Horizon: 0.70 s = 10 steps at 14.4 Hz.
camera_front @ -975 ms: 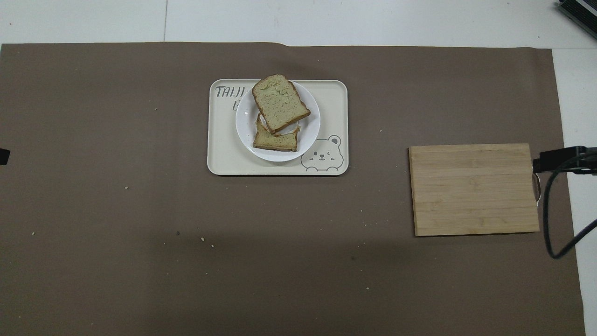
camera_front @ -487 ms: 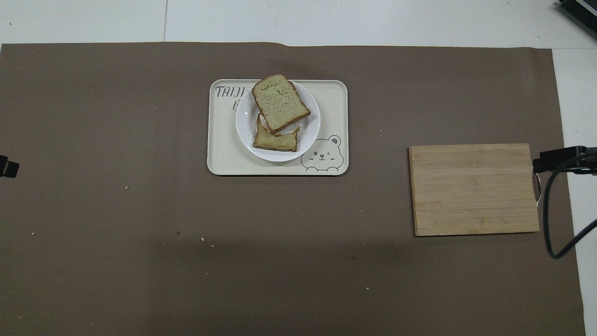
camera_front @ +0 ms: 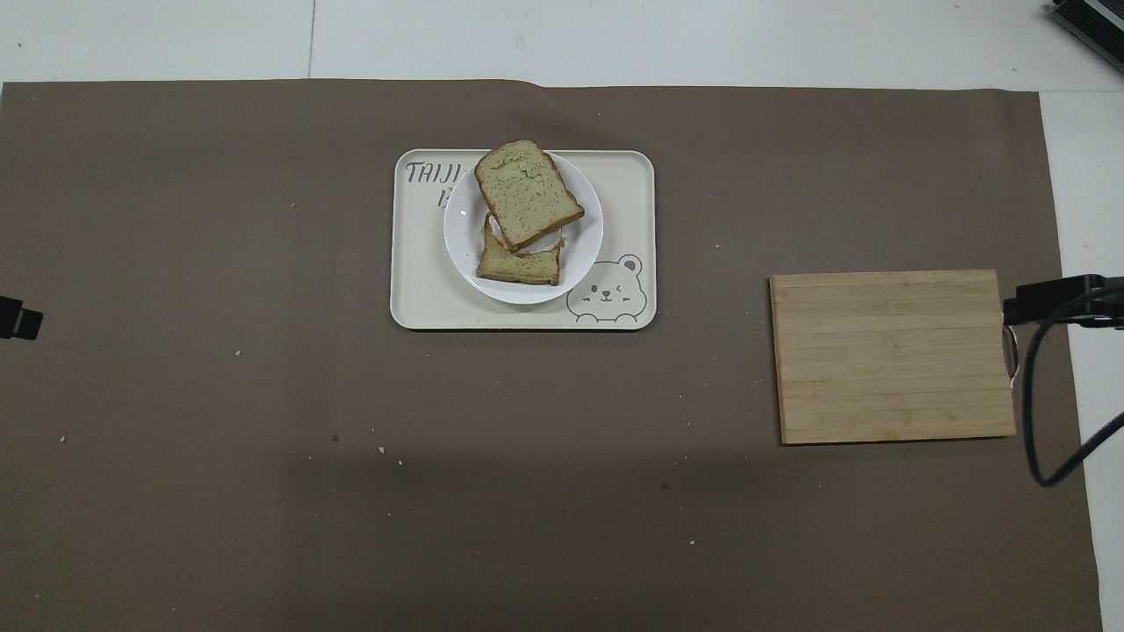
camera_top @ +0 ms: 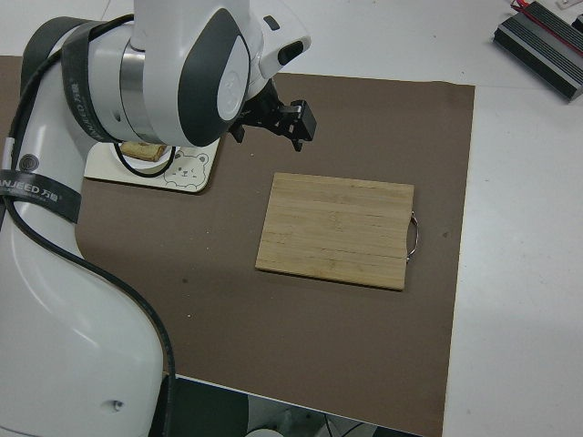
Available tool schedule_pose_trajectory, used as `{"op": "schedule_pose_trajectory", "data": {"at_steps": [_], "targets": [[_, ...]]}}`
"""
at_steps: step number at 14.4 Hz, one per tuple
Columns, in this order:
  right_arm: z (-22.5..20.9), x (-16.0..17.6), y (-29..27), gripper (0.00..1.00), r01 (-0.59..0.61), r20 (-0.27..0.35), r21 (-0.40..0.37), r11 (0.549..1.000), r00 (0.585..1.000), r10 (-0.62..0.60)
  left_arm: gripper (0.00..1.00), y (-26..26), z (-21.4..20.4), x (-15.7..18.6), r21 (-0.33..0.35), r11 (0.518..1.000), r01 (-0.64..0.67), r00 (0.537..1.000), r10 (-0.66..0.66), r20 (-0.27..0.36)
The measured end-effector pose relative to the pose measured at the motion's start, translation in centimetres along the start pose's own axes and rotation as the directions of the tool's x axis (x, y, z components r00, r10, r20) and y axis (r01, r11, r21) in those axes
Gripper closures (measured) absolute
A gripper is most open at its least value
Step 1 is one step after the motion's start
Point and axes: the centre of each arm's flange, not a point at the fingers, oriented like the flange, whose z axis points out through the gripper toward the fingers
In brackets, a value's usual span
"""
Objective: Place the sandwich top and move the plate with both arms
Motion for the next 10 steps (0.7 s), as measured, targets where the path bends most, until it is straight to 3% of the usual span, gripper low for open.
{"op": "schedule_pose_trajectory", "data": {"at_steps": [10], "targets": [[0.0,0.0,0.0,0.0,0.0,0.0,0.0,1.0,1.0,0.0,0.0,0.1,-0.19,0.37,0.03,0.997,0.075,0.997,-0.074,-0.014]]}}
